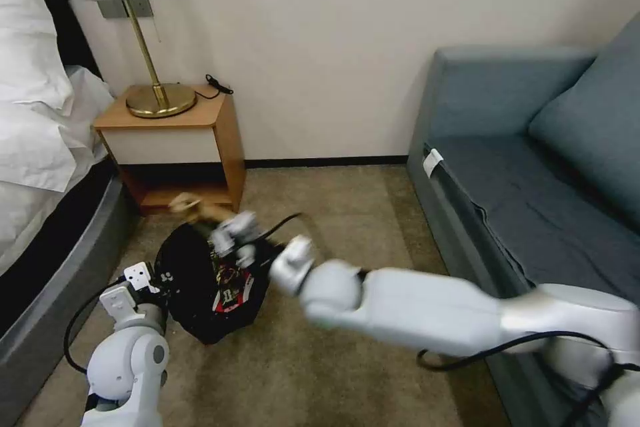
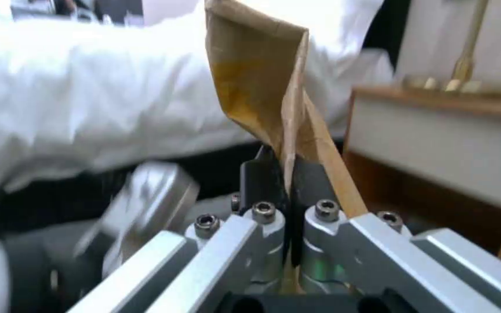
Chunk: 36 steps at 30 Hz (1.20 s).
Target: Pick up the trash bin, then pick up the garbage on the floor and place it into the trash bin.
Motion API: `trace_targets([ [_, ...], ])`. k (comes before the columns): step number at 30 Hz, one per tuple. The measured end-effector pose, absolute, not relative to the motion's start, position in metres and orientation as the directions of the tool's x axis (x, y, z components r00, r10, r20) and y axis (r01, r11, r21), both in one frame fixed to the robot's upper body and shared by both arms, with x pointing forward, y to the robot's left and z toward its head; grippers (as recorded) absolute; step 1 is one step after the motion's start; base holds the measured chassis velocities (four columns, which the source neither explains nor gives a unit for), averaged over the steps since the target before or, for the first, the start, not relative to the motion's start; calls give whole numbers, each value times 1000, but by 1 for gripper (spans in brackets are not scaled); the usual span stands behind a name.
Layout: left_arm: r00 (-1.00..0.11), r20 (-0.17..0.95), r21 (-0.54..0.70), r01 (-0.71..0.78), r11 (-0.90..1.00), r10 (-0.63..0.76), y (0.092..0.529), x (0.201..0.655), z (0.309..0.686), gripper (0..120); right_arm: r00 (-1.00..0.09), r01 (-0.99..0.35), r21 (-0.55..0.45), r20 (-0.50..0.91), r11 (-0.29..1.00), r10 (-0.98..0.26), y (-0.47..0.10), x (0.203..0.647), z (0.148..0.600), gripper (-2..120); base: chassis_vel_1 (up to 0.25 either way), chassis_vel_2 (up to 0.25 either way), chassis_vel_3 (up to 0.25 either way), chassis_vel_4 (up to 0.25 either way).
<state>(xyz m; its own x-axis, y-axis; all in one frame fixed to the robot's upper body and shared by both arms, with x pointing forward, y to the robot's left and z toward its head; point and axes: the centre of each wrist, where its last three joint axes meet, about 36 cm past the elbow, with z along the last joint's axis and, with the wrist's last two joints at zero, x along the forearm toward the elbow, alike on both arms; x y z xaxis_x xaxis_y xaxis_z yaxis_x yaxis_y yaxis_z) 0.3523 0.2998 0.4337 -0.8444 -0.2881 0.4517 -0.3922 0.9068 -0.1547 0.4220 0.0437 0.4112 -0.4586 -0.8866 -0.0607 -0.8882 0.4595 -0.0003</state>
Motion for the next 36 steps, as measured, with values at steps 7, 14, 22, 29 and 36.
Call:
trace_targets([
  [7,-848,447,-159,-389,908,-285,298,351,436,3,-501,-864,-64,-3,500,-866,47,427,373,0,0,0,0,0],
  [14,-850,447,-161,-384,909,-280,298,350,438,3,-524,-848,-101,0,521,-852,42,433,369,24,0,0,0,0],
  [22,-851,446,-165,-382,909,-277,299,350,439,3,-538,-837,-116,-2,534,-843,35,438,373,51,0,0,0,0],
  [29,-852,444,-172,-386,906,-278,300,351,439,3,-552,-826,-124,-12,549,-833,29,440,384,79,0,0,0,0],
  [36,-848,457,-199,-393,898,-269,298,351,437,3,-575,-808,-113,-60,578,-816,29,443,408,99,0,0,0,0],
])
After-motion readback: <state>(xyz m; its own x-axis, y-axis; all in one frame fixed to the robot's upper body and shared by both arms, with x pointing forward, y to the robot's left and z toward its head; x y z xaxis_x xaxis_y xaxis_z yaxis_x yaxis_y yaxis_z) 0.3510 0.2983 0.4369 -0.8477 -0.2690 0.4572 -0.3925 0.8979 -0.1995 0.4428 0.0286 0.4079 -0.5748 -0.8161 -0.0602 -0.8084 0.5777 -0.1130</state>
